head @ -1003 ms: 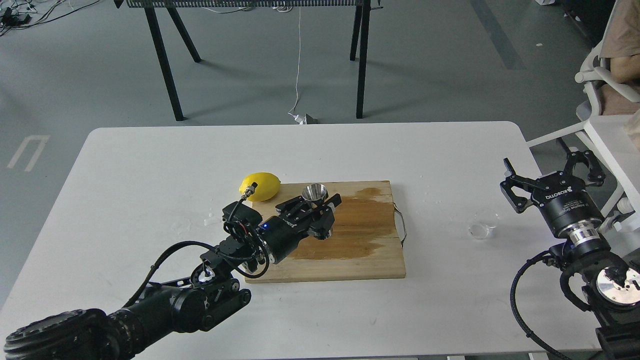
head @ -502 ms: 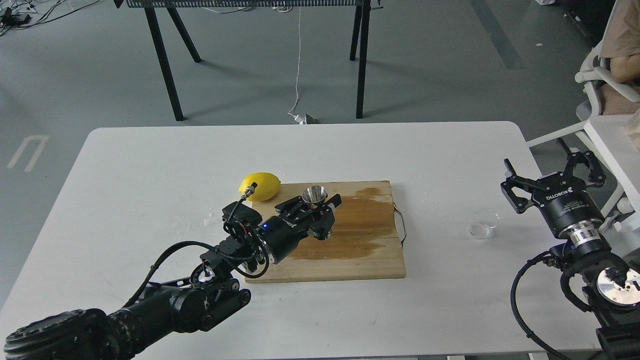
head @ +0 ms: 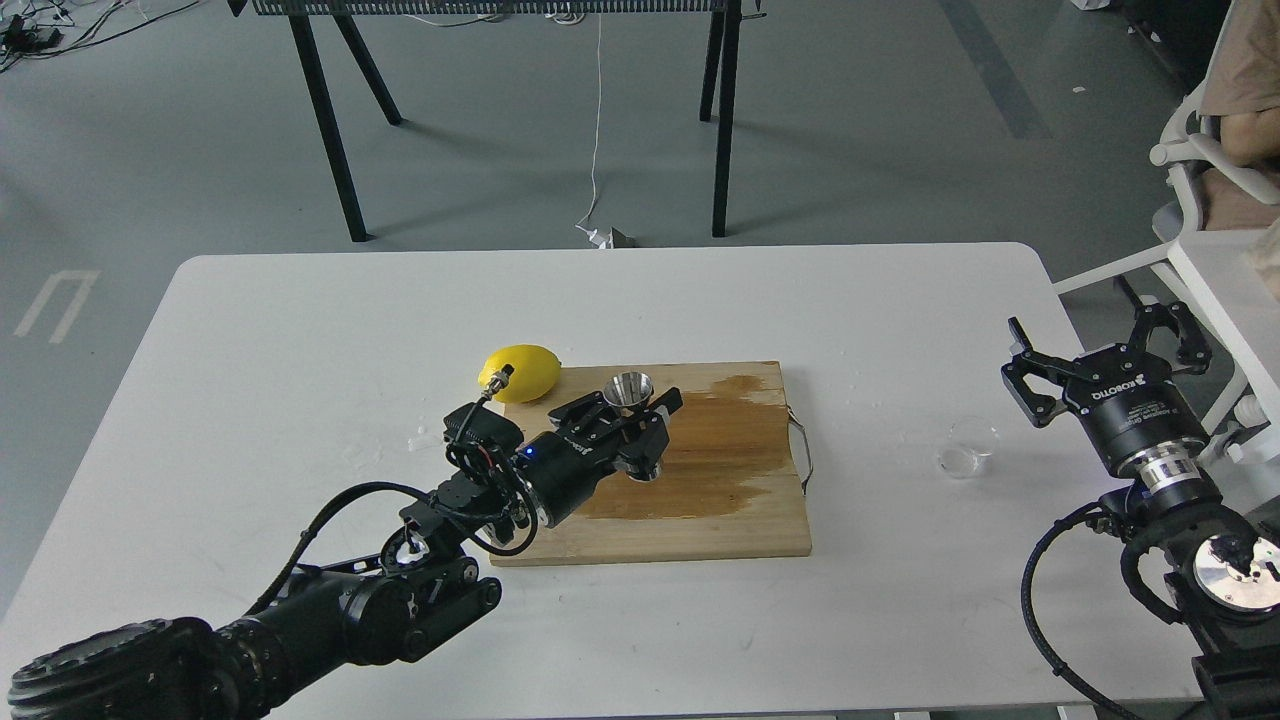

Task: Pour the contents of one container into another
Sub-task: 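Tilt the jigger with the left gripper to pour onto the board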

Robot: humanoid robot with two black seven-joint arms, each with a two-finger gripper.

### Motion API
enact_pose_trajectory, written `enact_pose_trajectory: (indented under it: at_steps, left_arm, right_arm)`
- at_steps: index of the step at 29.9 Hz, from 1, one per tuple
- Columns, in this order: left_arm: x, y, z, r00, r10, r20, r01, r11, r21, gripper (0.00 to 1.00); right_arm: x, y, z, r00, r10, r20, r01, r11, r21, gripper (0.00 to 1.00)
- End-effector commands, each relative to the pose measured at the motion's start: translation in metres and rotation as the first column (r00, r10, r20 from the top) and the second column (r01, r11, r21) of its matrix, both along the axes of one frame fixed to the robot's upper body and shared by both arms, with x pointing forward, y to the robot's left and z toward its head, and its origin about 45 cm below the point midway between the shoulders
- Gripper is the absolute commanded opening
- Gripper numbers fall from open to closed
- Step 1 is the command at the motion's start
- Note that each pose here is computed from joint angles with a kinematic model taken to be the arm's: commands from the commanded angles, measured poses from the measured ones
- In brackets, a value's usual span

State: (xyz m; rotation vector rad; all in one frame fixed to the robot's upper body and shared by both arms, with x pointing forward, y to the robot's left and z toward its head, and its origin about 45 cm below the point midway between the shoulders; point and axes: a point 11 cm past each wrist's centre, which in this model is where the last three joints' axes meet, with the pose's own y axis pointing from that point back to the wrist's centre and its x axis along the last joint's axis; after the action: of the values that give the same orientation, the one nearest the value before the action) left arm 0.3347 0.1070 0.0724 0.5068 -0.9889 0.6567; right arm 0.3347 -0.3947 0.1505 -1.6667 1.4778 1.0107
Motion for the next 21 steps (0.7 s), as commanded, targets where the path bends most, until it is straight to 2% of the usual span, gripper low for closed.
enact_pose_trajectory:
  at_steps: [1, 18, 21]
  left_arm:
    - [-0.0002, -0.0001, -0.0002, 1.0, -0.001, 0.0, 0.001, 1.0, 0.001, 0.48]
    - [-0.0011, -0.0002, -0.0009, 1.0, -0.003, -0.001, 0.003, 1.0, 0.002, 0.62]
    - [-0.0011, -0.0003, -0.0009, 1.0, -0.004, -0.001, 0.004, 1.0, 0.003, 0.7]
  right_arm:
    - [0.0, 0.0001, 0.0, 1.0, 0.0, 0.0, 0.0, 1.0, 0.0, 0.99]
    - [-0.0006, -0.0004, -0.0009, 1.0, -0.001, -0.003, 0.001, 1.0, 0.0, 0.99]
    - [-0.0006, -0.0004, -0.0009, 1.0, -0.001, -0.003, 0.001, 1.0, 0.0, 0.99]
